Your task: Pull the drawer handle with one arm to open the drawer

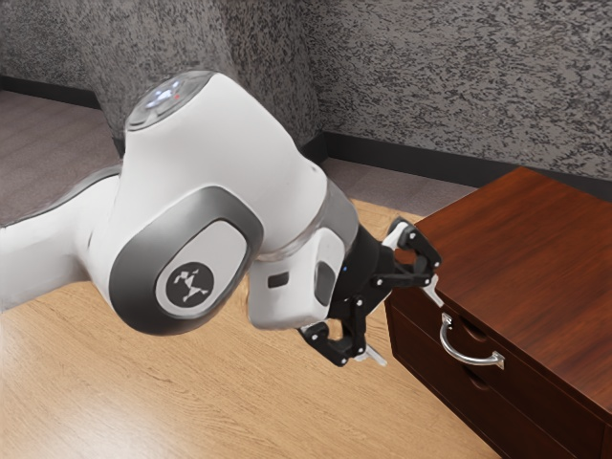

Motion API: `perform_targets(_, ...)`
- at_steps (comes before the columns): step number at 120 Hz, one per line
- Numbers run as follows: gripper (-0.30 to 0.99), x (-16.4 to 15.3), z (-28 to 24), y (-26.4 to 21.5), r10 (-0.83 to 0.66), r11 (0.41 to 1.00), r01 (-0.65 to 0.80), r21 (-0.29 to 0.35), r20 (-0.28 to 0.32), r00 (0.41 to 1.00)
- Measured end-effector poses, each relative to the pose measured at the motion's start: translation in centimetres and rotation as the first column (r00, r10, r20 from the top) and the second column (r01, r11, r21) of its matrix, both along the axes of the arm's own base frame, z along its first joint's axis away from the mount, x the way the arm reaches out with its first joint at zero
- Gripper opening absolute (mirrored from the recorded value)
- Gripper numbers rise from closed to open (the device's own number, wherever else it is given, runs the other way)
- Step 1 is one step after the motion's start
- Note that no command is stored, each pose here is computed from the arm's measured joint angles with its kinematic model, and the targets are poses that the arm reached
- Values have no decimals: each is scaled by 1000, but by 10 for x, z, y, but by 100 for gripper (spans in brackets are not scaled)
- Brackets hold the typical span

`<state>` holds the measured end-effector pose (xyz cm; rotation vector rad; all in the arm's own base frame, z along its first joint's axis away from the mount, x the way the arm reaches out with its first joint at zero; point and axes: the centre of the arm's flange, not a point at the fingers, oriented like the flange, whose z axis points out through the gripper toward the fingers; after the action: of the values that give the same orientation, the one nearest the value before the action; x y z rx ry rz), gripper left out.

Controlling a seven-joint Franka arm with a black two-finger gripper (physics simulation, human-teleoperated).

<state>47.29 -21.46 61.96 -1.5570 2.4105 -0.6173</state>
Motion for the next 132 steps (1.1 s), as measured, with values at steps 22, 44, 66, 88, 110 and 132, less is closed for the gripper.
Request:
perform_targets(22, 55, 19, -28, -13, 0, 999, 0, -37, 4, 1000)
perform_targets(44, 51, 37, -42, -10, 24, 998, -23, -58, 17, 1000)
perform_targets(66, 37, 40, -37, -5, 49, 997, -46, -66, 46, 998)
perform_targets(88, 28, 25, -23, -5, 62, 997, -57, -49, 87, 994)
perform_targets(110, 25, 20, -38, -2, 74, 997, -72, -35, 67, 995)
perform_targets(132, 24, 15, -42, -7, 72, 997, -70, -31, 63, 995)
